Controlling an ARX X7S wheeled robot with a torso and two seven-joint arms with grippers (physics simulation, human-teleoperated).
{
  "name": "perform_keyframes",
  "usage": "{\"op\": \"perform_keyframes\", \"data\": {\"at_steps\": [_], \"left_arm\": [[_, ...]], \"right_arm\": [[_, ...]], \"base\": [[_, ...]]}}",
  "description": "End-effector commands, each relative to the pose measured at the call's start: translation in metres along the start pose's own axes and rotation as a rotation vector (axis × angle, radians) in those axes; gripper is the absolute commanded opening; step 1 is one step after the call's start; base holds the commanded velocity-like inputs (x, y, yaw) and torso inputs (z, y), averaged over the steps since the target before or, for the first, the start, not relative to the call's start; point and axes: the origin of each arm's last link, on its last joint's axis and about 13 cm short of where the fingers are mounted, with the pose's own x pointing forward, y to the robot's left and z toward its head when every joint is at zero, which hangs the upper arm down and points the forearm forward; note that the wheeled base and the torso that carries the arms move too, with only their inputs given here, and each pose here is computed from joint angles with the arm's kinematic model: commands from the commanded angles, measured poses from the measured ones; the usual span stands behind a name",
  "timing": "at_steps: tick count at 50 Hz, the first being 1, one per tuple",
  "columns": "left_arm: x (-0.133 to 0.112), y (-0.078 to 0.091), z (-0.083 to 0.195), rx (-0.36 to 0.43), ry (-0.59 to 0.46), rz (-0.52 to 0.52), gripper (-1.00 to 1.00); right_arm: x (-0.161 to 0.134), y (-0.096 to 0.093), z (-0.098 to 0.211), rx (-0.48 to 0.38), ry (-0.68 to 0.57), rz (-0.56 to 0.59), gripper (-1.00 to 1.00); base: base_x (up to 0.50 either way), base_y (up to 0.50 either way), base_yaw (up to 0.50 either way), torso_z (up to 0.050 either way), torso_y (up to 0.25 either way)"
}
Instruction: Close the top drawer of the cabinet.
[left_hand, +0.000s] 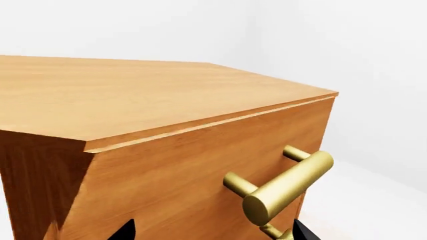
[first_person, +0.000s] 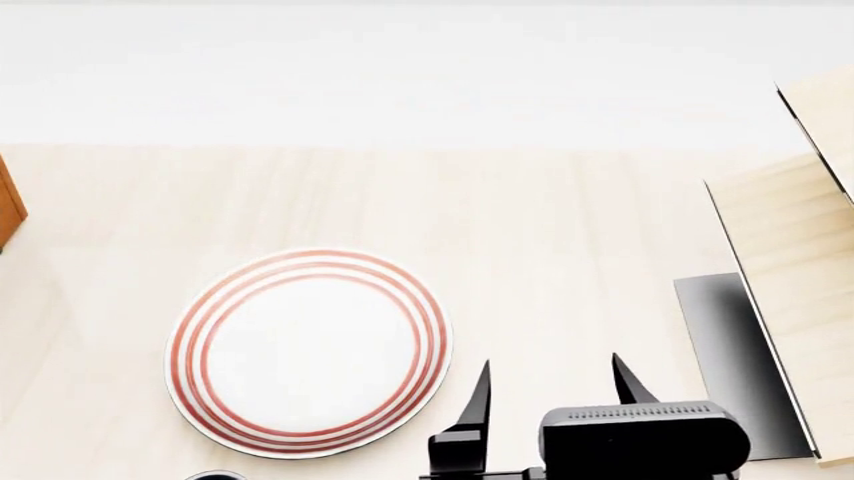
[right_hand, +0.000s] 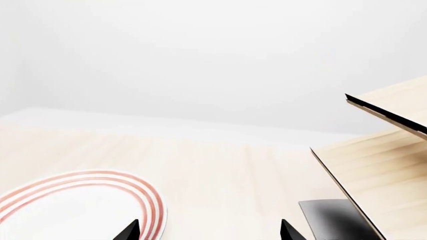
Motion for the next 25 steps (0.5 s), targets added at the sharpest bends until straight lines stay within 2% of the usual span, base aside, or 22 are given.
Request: {"op": "perform_keyframes", "data": {"at_steps": [1, 25], "left_arm": [[0.015, 0.0293, 0.0023, 0.005, 0.015, 0.192, 1.0], [0.0144, 0.0236, 0.0013, 0.012, 0.012, 0.154, 1.0]], "right_arm": [[-0.0001, 0.0007, -0.0027, -0.003, 0.009, 0.004, 1.0], [0.0013, 0.0009, -0.0049, -0.002, 0.015, 0.003, 1.0]], "base": [[0.0, 0.0, 0.0, 0.0, 0.0], [0.0, 0.0, 0.01, 0.0, 0.0]]}}
